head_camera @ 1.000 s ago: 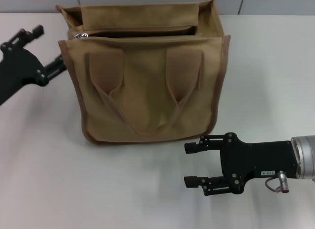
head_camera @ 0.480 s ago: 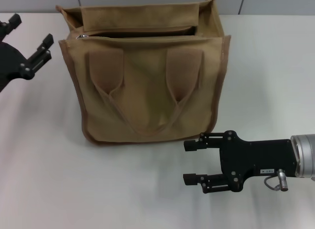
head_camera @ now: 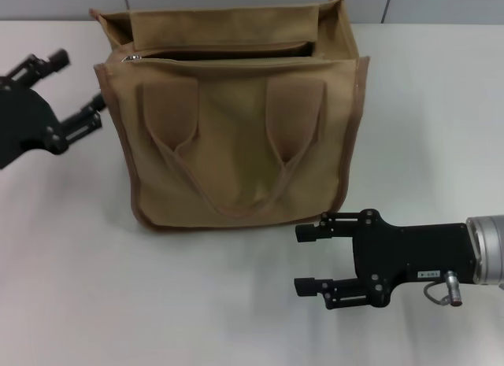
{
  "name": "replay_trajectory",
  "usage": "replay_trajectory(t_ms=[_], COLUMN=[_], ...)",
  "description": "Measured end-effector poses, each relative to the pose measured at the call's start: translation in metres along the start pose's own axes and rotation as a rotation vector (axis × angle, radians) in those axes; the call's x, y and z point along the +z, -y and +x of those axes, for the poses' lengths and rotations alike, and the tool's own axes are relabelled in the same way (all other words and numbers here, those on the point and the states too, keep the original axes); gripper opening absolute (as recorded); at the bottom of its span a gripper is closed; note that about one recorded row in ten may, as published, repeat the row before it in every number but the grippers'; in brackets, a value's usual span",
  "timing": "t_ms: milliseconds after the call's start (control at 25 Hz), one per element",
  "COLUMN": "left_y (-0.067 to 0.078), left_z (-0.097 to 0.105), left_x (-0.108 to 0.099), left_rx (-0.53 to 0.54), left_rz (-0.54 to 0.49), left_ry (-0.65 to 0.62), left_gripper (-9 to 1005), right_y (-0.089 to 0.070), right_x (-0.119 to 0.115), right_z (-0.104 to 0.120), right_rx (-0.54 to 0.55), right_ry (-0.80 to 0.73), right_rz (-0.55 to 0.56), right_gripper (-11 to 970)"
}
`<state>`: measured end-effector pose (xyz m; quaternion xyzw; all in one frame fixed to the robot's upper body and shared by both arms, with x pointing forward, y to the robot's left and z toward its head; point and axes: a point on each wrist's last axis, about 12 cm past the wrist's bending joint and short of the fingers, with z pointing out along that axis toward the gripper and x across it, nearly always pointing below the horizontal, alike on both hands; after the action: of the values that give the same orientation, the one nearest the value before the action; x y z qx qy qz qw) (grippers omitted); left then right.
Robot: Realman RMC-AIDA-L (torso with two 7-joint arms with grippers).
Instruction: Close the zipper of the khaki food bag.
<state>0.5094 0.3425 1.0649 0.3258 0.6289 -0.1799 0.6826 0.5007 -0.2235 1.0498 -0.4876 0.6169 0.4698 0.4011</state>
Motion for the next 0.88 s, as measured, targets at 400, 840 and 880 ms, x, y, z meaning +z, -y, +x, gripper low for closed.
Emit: replay_trajectory(t_ms=[400, 840, 880], left_y=[-0.006, 0.001, 0.004], left_z=[0.005, 0.002, 0.004], left_x=[0.027, 0.012, 0.012], left_rx=[0.103, 0.143, 0.145], left_rz=[-0.108, -0.202, -0.202], left_ry=[-0.077, 0.038, 0.038], left_gripper=[773, 720, 715], right_y=[0.0, 0.001, 0.001], right_x=[0.0, 0.0, 0.0], right_z=[0.0, -0.001, -0.001], right_rx=[0.0, -0.001, -0.001], right_ry=[0.002, 0.008, 0.008], right_rz=[-0.003, 0.005, 0.006], right_gripper=[729, 729, 729])
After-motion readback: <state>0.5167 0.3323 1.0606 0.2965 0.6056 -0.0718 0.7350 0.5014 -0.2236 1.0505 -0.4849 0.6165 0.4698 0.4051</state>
